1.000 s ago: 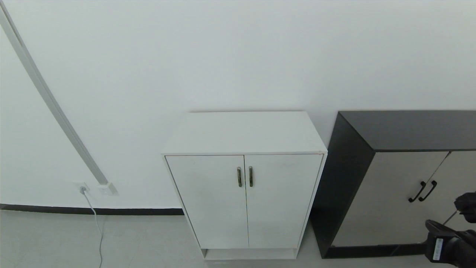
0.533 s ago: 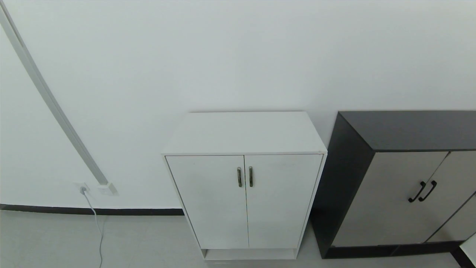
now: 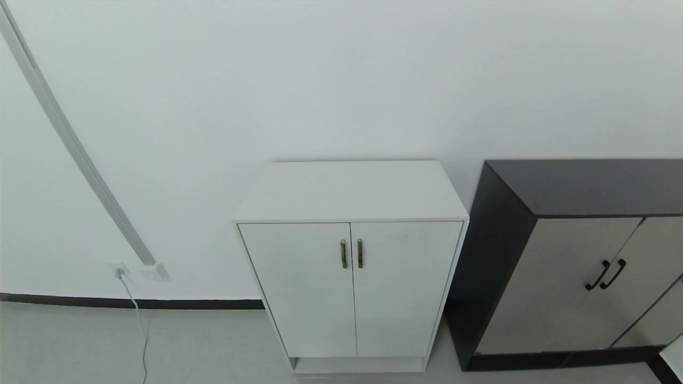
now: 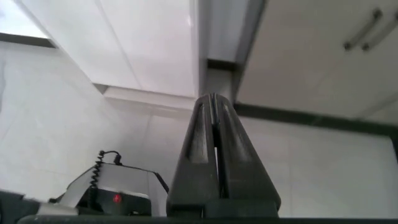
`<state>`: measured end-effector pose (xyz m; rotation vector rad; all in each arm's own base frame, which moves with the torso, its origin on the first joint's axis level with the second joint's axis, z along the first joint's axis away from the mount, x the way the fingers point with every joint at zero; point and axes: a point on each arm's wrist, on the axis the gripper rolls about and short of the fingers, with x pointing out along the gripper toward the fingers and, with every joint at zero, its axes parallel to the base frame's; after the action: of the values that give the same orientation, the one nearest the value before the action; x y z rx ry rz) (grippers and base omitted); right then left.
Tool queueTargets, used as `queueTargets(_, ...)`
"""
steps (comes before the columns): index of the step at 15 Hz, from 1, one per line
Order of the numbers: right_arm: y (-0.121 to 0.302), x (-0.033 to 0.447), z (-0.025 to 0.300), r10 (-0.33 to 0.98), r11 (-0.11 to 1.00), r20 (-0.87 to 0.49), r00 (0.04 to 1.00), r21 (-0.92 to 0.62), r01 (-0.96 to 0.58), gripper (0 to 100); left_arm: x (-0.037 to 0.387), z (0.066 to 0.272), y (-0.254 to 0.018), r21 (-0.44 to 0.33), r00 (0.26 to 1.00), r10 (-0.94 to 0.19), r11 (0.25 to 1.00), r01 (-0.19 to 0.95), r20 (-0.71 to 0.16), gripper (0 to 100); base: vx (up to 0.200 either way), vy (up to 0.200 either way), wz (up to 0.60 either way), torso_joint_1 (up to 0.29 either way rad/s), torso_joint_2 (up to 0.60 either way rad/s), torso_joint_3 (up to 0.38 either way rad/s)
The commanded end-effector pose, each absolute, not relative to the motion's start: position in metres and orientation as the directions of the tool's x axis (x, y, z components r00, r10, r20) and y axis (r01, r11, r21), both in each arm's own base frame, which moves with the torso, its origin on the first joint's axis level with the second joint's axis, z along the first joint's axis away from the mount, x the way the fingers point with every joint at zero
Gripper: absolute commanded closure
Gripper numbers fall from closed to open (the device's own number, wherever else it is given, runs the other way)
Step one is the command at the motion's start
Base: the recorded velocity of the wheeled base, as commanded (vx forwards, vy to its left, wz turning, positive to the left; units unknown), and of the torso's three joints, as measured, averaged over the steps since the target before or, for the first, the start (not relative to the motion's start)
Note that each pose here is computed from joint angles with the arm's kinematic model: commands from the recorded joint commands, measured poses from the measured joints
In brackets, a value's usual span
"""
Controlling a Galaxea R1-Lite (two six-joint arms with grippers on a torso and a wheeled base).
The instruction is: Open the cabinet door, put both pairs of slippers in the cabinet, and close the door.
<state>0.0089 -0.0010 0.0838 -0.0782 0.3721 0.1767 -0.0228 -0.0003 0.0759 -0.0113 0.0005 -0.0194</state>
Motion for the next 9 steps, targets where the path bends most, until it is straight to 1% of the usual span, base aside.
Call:
queueTargets(1, -0.0017, 0.0063, 0.0839, 0.228, 0.967, -0.335, 0.914, -0.034, -0.253, 100, -0.0227, 0.0755, -0.0003, -0.012, 1.0, -0.02, 1.0, 0.02, -0.002, 100, 0.0, 0.0, 0.0, 0.0, 0.0, 0.0)
queueTargets(5, -0.0027, 0.0041, 0.0846, 0.238, 0.965, -0.305, 0.922, -0.034, -0.261, 100, -0.0227, 0.0755, -0.0003, -0.011, 1.0, -0.021, 1.0, 0.021, -0.002, 100, 0.0, 0.0, 0.0, 0.0, 0.0, 0.0)
queueTargets(7, -0.0046, 0.0, 0.0851, 0.249, 0.962, -0.245, 0.937, -0.052, -0.269, 100, -0.0228, 0.0759, -0.0003, -0.011, 1.0, -0.021, 1.0, 0.021, 0.0, 100, 0.0, 0.0, 0.0, 0.0, 0.0, 0.0)
queueTargets(9, -0.0048, -0.0007, 0.0858, 0.254, 0.958, -0.227, 0.94, -0.074, -0.276, 100, -0.0228, 0.0759, -0.0003, -0.011, 1.0, -0.021, 1.0, 0.021, 0.0, 100, 0.0, 0.0, 0.0, 0.0, 0.0, 0.0)
